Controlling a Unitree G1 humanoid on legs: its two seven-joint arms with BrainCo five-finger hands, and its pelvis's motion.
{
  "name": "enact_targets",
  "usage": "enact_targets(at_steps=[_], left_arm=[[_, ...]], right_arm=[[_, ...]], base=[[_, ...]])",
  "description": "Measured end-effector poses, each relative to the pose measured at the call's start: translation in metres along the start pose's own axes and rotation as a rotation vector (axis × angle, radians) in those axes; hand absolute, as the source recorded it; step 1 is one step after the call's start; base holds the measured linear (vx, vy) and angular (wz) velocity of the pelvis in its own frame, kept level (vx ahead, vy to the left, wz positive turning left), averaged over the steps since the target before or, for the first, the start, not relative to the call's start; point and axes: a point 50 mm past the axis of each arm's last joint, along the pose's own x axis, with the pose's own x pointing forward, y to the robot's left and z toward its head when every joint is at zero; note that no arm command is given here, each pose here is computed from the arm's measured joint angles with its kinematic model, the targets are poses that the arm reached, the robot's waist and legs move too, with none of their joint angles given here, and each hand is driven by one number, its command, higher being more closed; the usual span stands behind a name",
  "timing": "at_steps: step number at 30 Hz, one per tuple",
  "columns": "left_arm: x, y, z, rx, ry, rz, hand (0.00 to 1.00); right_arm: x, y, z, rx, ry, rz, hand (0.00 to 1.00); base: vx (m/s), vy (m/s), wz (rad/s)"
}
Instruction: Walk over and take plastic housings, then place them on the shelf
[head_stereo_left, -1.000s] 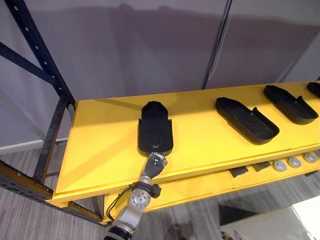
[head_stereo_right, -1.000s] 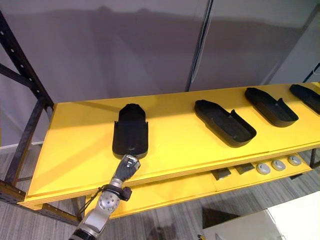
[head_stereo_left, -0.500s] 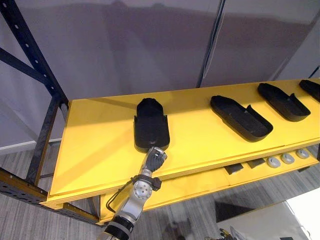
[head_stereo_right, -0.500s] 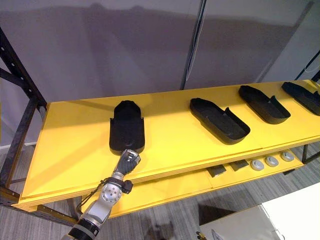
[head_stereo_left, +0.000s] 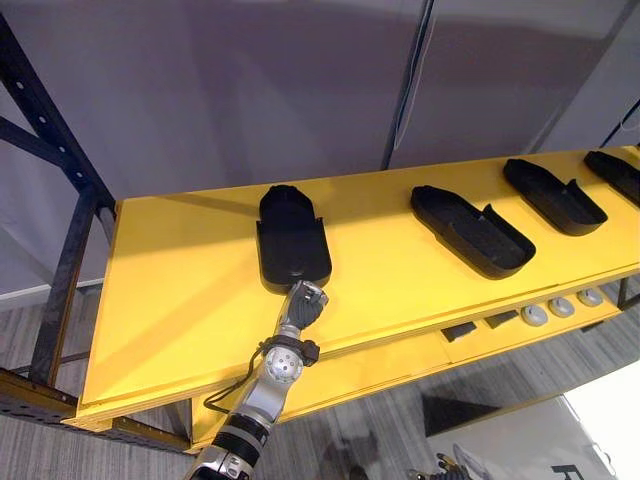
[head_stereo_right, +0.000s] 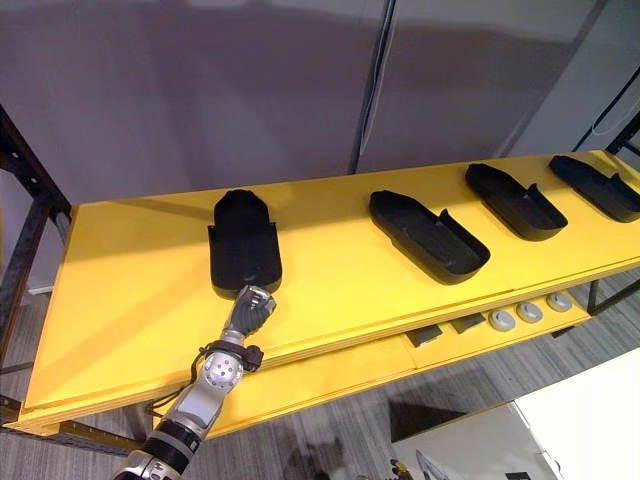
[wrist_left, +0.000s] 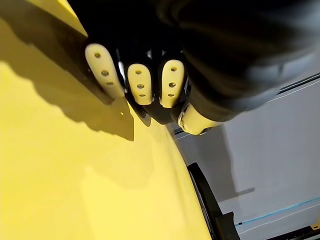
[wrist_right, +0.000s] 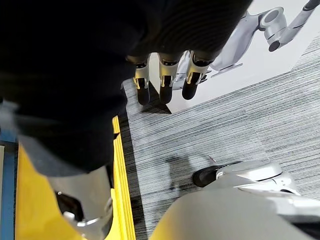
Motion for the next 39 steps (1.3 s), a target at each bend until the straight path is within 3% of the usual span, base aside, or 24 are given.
enact_targets(at_steps=[7,13,18,21,29,34,38,39], left_arm=[[-0.002,0.001,0.003,-0.009,-0.01,0.004,1.0],[-0.017,0.021,0.052,-0.1,-0.23,0.08,1.0],[-0.053,0.077,0.109,-0.171,-0.557,0.29,1.0],[-0.075,0.116,0.105,-0.195,-0.592,0.491,1.0],[-0.127,0.167,0.039,-0.213,-0.289,0.89,1.0],[-0.148,0.162,-0.013,-0.203,0.006,0.947,1.0],[-0.162,0.137,-0.07,-0.223,0.336,0.854,1.0],[-0.167,0.127,-0.088,-0.235,0.438,0.822,0.0]], right_arm=[[0.0,0.0,-0.001,0.0,0.001,0.0,0.0],[0.0,-0.001,-0.002,-0.002,0.007,-0.001,0.0],[-0.002,-0.002,-0.012,-0.007,0.042,-0.002,0.0],[-0.003,-0.004,-0.015,-0.008,0.055,-0.004,0.0],[-0.004,-0.005,-0.021,0.012,0.071,-0.012,0.0],[-0.004,-0.004,-0.01,0.019,0.022,-0.01,0.0],[-0.004,0.001,0.002,0.014,-0.032,0.001,0.0],[-0.004,0.006,0.005,0.023,-0.047,0.012,0.0]], base=[[0.0,0.0,0.0],[0.0,0.002,0.06],[0.0,0.013,0.16],[-0.02,0.014,0.22],[-0.01,0.004,0.23],[0.0,0.002,0.06],[0.0,0.006,-0.02],[0.01,0.007,-0.05]])
